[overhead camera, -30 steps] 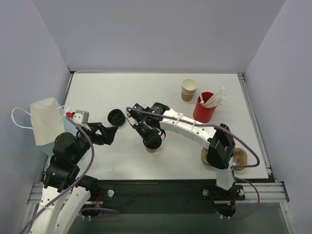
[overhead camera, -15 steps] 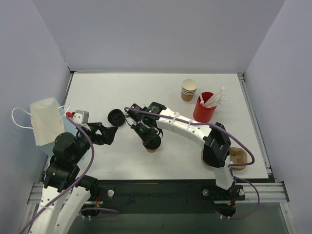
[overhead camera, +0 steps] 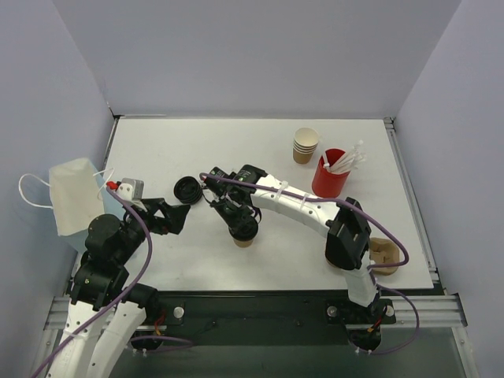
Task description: Pack the takeout coffee
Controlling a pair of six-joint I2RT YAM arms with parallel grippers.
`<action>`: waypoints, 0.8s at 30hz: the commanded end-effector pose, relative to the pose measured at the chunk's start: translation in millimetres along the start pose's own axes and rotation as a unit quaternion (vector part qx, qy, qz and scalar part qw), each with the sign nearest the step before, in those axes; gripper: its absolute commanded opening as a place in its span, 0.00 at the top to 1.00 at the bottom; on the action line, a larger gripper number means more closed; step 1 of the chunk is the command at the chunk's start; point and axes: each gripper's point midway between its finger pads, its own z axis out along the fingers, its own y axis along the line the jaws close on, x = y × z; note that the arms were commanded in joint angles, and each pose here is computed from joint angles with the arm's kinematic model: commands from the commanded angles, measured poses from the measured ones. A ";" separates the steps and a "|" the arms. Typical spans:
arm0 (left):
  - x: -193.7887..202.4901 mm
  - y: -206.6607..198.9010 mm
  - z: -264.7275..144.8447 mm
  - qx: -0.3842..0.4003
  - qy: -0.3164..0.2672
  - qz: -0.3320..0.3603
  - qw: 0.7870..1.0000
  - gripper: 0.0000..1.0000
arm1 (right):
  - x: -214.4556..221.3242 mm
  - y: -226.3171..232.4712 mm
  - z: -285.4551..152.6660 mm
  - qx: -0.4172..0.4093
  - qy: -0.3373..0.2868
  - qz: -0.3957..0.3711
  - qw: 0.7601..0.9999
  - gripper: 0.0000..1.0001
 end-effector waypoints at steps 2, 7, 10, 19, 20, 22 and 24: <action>-12.1 -4.2 -2.0 0.008 -0.021 0.011 1.000 0.04 | 2.3 -5.1 3.2 0.012 0.017 0.003 1.000 1.00; -11.8 -3.8 -2.1 0.007 -0.021 0.011 1.000 0.04 | 7.3 -6.9 7.0 0.012 0.026 0.009 1.000 1.00; -11.9 -3.7 -2.1 0.007 -0.021 0.011 1.000 0.04 | 5.2 -6.0 3.7 0.010 0.020 0.011 1.000 0.90; -9.4 -3.1 -0.5 0.007 -0.016 0.010 1.000 0.04 | -15.0 -3.9 -31.8 -0.018 -0.030 0.015 0.999 0.60; -8.3 -2.5 0.7 0.006 -0.014 0.010 1.000 0.04 | -16.5 -4.0 -37.0 -0.022 -0.036 0.018 0.999 0.60; -8.0 -2.9 1.3 0.007 -0.012 0.010 1.000 0.04 | -16.5 -4.7 -41.4 -0.035 -0.037 0.023 0.998 0.59; -5.5 -2.4 3.2 0.007 -0.006 0.009 1.000 0.04 | -16.9 -5.7 -47.5 -0.043 -0.046 0.023 0.998 0.58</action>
